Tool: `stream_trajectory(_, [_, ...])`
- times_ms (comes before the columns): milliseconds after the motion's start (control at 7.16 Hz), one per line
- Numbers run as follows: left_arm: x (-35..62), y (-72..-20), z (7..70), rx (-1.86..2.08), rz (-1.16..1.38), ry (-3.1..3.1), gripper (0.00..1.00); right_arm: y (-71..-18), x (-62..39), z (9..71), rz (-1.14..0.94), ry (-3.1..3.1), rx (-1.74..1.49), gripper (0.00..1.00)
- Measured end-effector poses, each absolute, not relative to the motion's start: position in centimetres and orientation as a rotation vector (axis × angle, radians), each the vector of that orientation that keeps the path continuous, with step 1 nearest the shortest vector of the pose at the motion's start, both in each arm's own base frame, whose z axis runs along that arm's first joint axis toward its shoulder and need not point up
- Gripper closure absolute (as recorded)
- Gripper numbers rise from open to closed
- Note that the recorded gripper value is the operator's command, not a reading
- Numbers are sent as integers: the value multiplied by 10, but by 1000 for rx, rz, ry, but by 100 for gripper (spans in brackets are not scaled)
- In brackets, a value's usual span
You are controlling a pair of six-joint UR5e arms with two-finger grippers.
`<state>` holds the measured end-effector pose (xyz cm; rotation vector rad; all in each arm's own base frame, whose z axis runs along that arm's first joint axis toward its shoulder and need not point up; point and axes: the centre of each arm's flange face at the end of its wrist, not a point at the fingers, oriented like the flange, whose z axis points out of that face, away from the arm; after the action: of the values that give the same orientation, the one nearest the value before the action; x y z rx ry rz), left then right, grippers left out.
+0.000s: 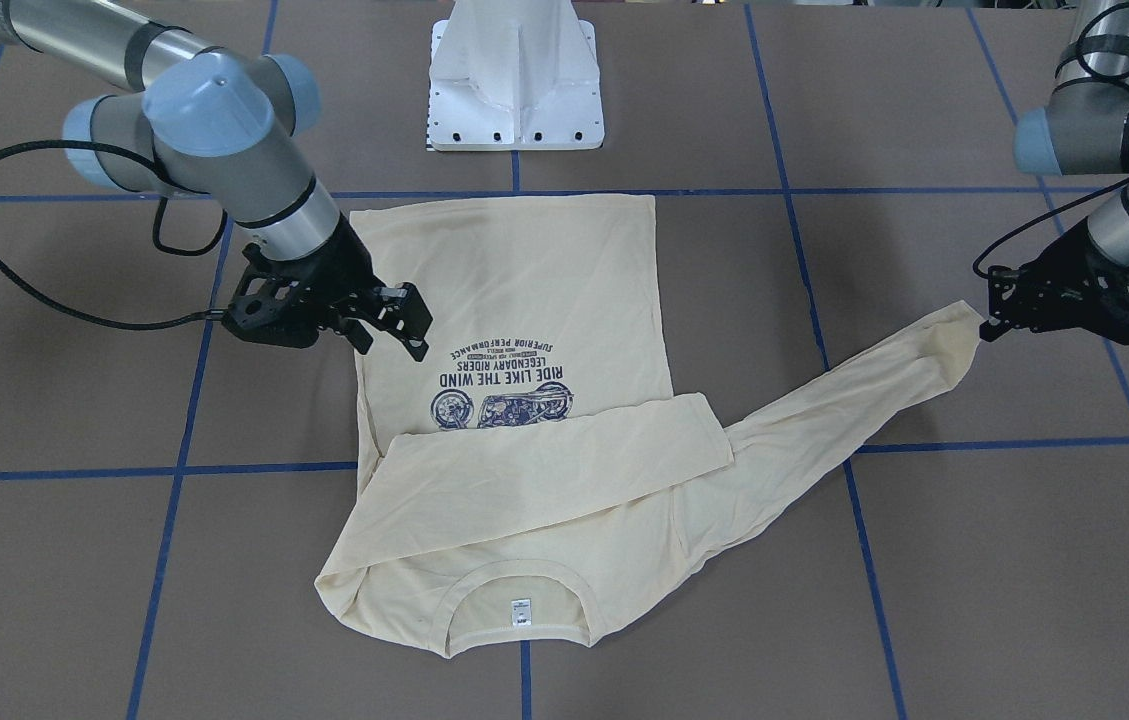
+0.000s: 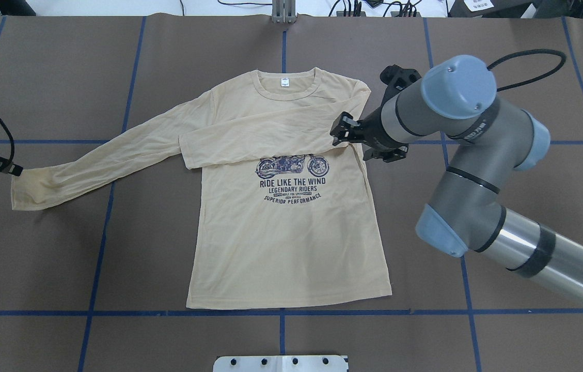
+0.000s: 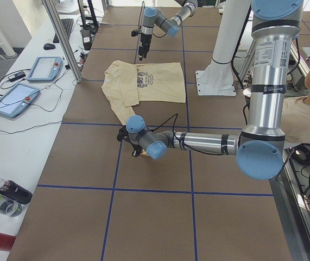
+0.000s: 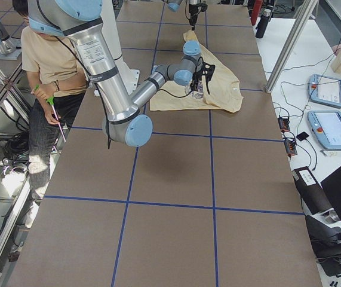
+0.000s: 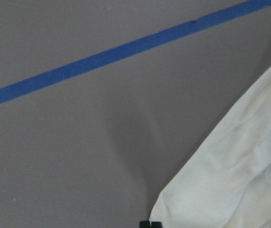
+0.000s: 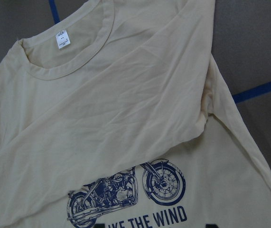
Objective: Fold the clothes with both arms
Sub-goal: 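Grasp the cuff of the other sleeve with the left gripper while the right arm withdraws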
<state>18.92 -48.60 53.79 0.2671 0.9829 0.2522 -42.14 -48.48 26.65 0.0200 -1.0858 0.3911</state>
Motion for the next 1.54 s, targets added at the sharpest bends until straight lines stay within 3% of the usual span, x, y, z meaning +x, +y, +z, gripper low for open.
stream_trajectory(419, [219,-544,394,254,-143,1121,100,-486,-356,340,320,-1002,77,23])
stream_trajectory(838, [347,-551,248,170,-290,1260,100,-494,-293,409,288,-911,103,23])
stream_trajectory(1536, [474,-548,121,234,-338,1335,100,-495,-266,439,283,-866,112,22])
